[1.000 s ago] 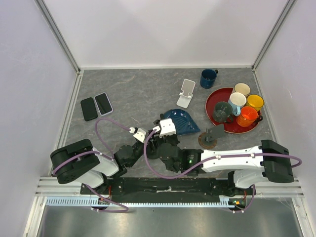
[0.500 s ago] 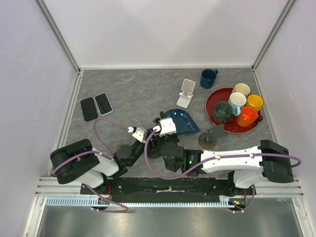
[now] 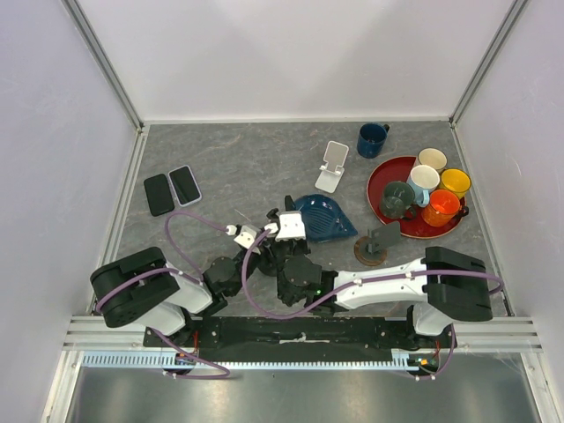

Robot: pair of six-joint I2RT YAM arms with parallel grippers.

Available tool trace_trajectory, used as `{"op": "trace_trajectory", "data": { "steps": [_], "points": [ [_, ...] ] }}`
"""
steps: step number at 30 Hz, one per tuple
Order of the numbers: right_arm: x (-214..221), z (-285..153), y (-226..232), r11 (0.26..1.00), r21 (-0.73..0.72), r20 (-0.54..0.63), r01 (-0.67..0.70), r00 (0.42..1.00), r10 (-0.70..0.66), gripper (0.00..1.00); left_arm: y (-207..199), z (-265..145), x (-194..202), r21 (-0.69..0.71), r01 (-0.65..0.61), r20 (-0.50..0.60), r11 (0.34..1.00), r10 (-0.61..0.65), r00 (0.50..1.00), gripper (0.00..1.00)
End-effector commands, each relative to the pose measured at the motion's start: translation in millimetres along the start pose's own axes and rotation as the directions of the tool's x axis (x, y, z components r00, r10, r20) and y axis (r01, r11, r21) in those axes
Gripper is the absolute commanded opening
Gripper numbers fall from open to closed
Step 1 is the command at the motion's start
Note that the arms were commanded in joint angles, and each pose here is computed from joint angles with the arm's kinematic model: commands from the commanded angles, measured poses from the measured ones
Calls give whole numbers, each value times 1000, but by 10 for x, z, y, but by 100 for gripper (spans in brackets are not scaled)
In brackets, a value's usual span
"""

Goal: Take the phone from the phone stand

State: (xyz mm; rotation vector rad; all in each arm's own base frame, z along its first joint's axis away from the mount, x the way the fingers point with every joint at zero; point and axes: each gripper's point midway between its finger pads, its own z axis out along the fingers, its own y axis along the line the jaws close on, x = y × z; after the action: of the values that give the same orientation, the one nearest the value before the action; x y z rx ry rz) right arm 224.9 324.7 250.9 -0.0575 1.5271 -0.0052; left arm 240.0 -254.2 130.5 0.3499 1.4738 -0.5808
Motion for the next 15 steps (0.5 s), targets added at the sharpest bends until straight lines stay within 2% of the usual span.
{"op": "trace_trajectory", "data": {
  "steps": [1, 3, 4, 8, 15],
  "points": [
    [-583, 12, 65, 871, -52, 29, -489, 871, 490, 0, -50, 6, -114, 24, -37, 61, 999, 35, 997, 2],
    [-483, 84, 23, 862, -48, 8, -504, 863, 505, 0, -68, 14, -102, 30, -55, 59, 998, 53, 997, 2],
    [-425, 142, 8, 828, -47, -1, -559, 828, 560, 0, -85, 9, -85, 36, -61, 54, 998, 59, 997, 2],
    [-473, 168, 111, 789, -135, -59, -600, 799, 598, 0, -131, 20, -47, 42, -124, 47, 991, 122, 991, 2],
    [-567, 180, 179, 786, -165, -71, -596, 802, 593, 0, -284, 33, -27, 72, -199, 51, 977, 196, 979, 2]
  ]
}}
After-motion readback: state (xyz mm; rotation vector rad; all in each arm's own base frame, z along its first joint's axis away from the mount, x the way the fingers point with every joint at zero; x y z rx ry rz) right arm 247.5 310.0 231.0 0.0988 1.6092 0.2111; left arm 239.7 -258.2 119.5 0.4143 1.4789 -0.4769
